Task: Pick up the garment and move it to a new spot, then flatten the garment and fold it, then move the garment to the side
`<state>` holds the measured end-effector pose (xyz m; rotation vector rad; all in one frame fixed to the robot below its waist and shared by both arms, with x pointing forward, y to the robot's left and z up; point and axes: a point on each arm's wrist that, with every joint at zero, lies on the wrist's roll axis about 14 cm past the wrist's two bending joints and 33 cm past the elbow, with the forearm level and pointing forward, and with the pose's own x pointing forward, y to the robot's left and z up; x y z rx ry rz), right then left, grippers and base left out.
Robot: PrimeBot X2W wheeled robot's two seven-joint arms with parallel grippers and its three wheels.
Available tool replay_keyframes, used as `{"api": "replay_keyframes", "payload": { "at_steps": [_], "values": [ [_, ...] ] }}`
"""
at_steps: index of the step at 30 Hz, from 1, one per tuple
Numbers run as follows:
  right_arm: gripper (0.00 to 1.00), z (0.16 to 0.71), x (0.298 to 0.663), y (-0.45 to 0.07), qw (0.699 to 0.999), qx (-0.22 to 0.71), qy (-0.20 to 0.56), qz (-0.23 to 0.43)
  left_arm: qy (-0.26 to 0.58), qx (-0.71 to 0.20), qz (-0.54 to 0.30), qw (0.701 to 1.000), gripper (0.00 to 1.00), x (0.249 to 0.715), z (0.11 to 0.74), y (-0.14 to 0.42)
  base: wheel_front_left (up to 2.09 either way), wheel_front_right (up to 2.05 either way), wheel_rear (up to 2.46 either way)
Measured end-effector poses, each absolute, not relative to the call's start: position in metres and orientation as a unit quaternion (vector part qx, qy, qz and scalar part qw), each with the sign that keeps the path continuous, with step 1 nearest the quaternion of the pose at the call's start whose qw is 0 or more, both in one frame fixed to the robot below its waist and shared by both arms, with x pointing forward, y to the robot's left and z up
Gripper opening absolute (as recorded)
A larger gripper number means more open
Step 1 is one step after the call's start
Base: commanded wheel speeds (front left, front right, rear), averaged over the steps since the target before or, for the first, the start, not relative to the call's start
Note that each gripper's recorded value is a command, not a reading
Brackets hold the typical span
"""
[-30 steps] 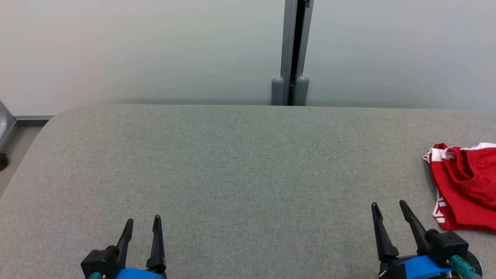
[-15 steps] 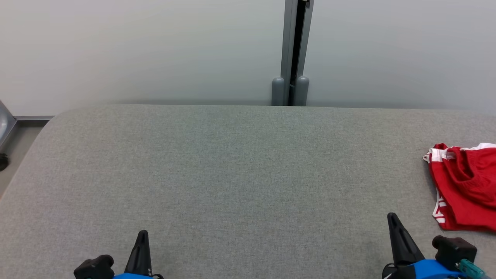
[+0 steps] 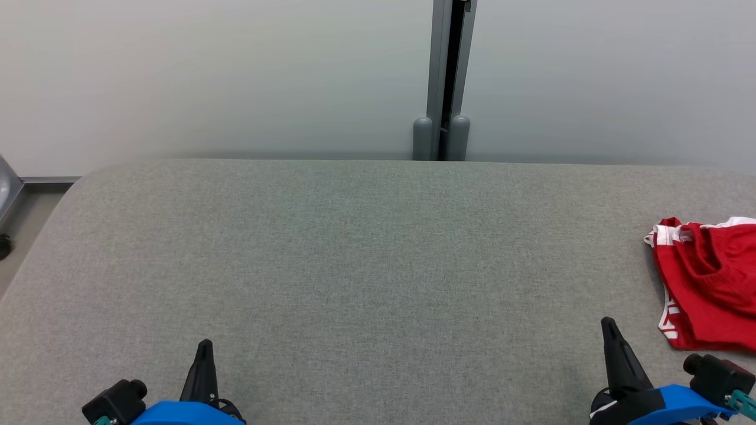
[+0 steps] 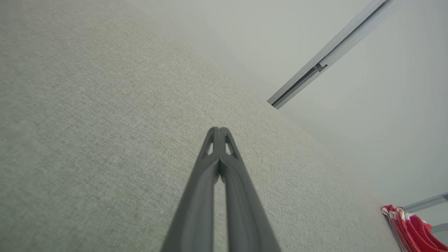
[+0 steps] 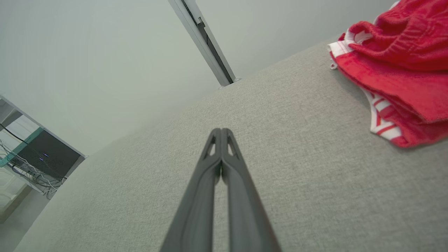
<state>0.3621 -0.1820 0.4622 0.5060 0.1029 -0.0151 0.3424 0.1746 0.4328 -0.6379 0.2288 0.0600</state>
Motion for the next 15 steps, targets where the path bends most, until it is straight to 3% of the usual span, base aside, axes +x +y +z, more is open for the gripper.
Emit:
{"api": "replay_keyframes", "payload": {
  "at_steps": [15],
  "values": [
    [0.00, 0.4672, 0.3676, -0.1881, 0.933, 0.356, 0.048, -0.025, 0.101, -0.408, 0.042, 0.907, 0.00, 0.3519, 0.4423, 0.1798, 0.00, 0.00, 0.00]
  ]
}}
